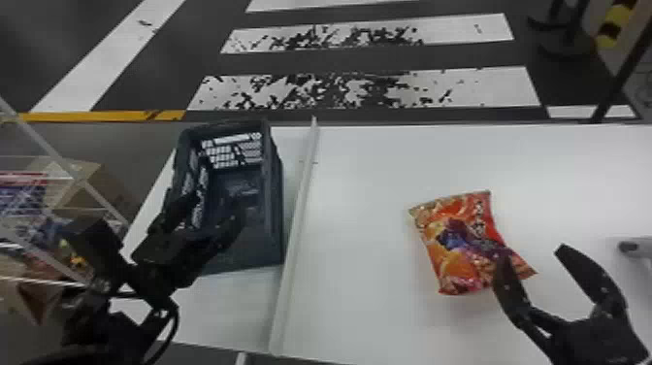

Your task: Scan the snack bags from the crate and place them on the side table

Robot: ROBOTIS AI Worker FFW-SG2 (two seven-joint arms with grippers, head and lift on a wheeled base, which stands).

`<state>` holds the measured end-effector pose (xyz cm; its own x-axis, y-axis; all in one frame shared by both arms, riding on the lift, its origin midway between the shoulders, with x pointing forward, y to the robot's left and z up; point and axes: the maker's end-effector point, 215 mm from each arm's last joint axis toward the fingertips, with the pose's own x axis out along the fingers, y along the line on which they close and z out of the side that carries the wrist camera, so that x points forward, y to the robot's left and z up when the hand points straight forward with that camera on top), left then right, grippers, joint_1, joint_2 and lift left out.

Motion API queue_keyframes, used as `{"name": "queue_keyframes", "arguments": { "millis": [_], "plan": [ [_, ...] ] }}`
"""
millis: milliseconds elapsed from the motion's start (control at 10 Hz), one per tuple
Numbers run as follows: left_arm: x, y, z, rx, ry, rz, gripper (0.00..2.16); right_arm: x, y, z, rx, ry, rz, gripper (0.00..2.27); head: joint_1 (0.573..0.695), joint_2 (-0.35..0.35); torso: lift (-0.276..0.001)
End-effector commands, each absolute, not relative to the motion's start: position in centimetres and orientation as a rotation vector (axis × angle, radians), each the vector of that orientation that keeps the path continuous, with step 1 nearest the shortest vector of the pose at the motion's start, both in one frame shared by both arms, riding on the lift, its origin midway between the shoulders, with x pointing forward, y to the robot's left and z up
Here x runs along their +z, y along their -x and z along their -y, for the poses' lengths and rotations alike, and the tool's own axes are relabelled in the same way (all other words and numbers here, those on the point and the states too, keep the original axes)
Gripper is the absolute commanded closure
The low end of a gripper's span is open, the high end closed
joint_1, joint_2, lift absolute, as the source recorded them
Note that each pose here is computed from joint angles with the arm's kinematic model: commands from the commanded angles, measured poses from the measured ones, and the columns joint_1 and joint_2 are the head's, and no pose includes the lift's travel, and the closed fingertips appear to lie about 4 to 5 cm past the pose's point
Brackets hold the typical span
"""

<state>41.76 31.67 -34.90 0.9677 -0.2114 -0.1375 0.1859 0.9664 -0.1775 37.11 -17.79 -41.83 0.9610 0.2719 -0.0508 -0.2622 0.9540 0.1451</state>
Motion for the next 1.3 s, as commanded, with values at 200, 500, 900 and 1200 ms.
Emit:
{"name": "queue_keyframes", "arguments": {
  "millis": [200, 500, 900, 1200],
  "plan": [
    [-35.3, -41.4, -31.6, -0.212, 0.182, -0.162, 0.07, -48.1, -38.6, 18.8, 0.278, -0.316, -0.337, 0.12, 0.695, 0.196, -0.095],
    [-35.7, -41.3, -31.5, -0.215, 0.188, -0.170, 0.07, -49.7, -39.2, 20.8, 0.245, -0.392, -0.445, 0.11, 0.695, 0.169, -0.095],
    [-36.3, -41.2, -31.3, -0.217, 0.194, -0.182, 0.07, -51.9, -38.8, 20.9, 0.258, -0.525, -0.595, 0.10, 0.695, 0.145, -0.095],
    [-36.8, -41.2, -31.2, -0.217, 0.200, -0.192, 0.07, -51.6, -39.8, 20.7, 0.274, -0.598, -0.625, 0.10, 0.695, 0.147, -0.095]
  ]
}}
